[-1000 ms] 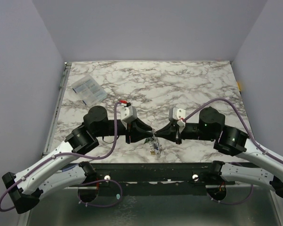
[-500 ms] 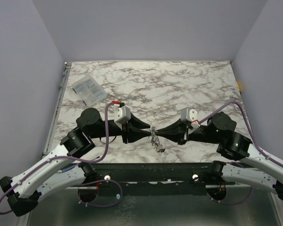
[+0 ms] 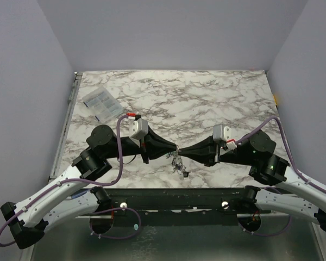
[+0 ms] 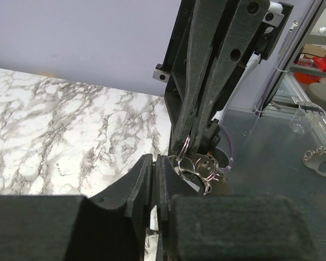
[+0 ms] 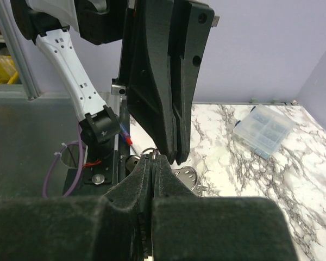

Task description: Put the keys on the keyring

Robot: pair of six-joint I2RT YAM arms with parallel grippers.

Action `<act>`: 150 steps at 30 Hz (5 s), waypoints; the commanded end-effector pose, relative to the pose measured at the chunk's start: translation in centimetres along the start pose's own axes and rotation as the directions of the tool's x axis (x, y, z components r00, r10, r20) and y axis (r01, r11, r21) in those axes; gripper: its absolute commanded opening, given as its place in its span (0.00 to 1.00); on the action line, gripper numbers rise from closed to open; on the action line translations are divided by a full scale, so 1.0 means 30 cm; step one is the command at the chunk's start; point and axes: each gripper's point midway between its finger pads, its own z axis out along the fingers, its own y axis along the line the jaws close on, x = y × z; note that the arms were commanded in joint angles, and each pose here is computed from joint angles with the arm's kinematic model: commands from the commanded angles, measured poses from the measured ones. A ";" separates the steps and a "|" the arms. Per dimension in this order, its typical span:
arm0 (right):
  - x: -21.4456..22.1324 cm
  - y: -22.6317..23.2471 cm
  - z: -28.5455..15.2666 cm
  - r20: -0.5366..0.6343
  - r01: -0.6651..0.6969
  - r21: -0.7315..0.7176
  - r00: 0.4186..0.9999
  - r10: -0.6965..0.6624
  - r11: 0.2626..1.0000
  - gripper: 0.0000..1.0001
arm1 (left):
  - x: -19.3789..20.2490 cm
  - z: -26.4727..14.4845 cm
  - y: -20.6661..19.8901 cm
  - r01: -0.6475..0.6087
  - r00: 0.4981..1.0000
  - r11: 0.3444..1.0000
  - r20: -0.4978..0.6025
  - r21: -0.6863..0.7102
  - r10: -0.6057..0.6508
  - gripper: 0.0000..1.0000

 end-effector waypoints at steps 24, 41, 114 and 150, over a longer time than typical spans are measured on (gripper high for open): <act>-0.064 -0.035 -0.018 0.077 0.057 0.072 0.995 -0.062 0.996 0.01 | -0.098 -0.068 0.086 0.300 0.953 0.912 0.128 -0.280 -0.274 0.48; -0.122 -0.099 -0.036 0.113 0.085 0.182 0.988 -0.107 0.980 0.01 | -0.117 -0.015 0.005 0.473 0.881 0.866 0.072 -0.163 -0.468 0.43; -0.177 -0.119 -0.026 0.211 0.099 0.218 0.967 -0.146 0.971 0.01 | -0.074 0.018 0.052 0.571 0.820 0.793 0.092 -0.212 -0.565 0.00; -0.224 -0.014 -0.065 0.330 0.026 0.084 0.942 -0.052 0.996 0.01 | -0.325 -0.146 -0.088 0.131 0.954 0.987 0.282 -0.090 -0.101 0.44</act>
